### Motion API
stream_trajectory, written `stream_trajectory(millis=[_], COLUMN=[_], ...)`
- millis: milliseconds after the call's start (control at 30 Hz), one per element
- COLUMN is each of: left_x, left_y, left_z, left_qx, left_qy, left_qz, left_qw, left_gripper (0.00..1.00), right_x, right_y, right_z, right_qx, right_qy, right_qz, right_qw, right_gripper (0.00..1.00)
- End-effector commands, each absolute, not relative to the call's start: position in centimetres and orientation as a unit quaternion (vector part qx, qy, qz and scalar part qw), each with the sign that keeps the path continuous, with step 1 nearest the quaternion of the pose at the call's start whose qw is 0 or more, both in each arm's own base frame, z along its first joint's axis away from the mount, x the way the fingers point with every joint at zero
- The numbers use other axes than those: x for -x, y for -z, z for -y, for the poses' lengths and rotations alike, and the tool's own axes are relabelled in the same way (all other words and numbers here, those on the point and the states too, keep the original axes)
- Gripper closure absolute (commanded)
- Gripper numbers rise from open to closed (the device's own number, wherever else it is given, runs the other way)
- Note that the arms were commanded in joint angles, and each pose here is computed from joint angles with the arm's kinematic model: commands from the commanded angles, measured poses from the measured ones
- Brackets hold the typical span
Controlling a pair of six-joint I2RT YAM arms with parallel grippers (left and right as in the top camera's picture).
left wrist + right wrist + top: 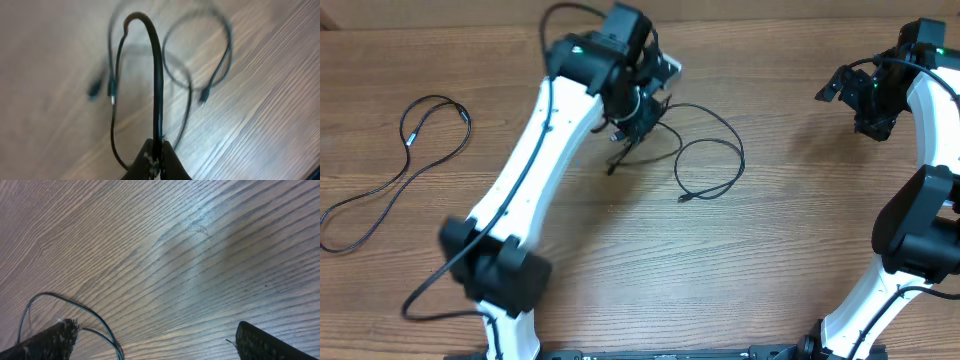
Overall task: Untangle cables
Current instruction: 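Lift the grasped strand upward with the left gripper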
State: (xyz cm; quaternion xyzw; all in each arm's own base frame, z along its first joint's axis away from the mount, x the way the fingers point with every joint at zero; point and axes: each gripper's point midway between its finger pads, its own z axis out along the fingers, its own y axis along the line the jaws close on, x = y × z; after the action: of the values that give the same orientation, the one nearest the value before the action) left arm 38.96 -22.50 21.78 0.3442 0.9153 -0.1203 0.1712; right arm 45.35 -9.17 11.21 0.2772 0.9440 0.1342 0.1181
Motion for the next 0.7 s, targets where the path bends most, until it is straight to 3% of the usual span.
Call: stream_trajectory(millis=[0, 167, 333, 667], left_x=[-38.6, -38.0, -37.2, -37.4], left_y=[-29.6, -37.2, -41.8, -39.9], left_z=[22.7, 22.3, 21.2, 19.0], left_qx=[-0.341, -0.331, -0.32, -0.296], left_qy=[0.141, 0.151, 0.139, 0.083], left_qz=[-0.888, -0.849, -0.821, -0.851], left_qw=[0.273, 0.383, 0.452, 0.426], left_gripper=[0.96, 0.96, 0.96, 0.96], right_x=[-45.6, -45.6, -45.6, -45.6], right_y=[-11.7, -11.7, -11.7, -11.7], right_z=[9.5, 9.5, 9.5, 9.5], right_qx=[-0.279, -0.279, -0.279, -0.279], right_qy=[-0.131, -0.131, -0.131, -0.131], right_qz=[-0.943, -0.943, -0.943, -0.943], right_qw=[0.126, 0.126, 0.126, 0.126], right_gripper=[0.0, 0.0, 0.0, 0.0])
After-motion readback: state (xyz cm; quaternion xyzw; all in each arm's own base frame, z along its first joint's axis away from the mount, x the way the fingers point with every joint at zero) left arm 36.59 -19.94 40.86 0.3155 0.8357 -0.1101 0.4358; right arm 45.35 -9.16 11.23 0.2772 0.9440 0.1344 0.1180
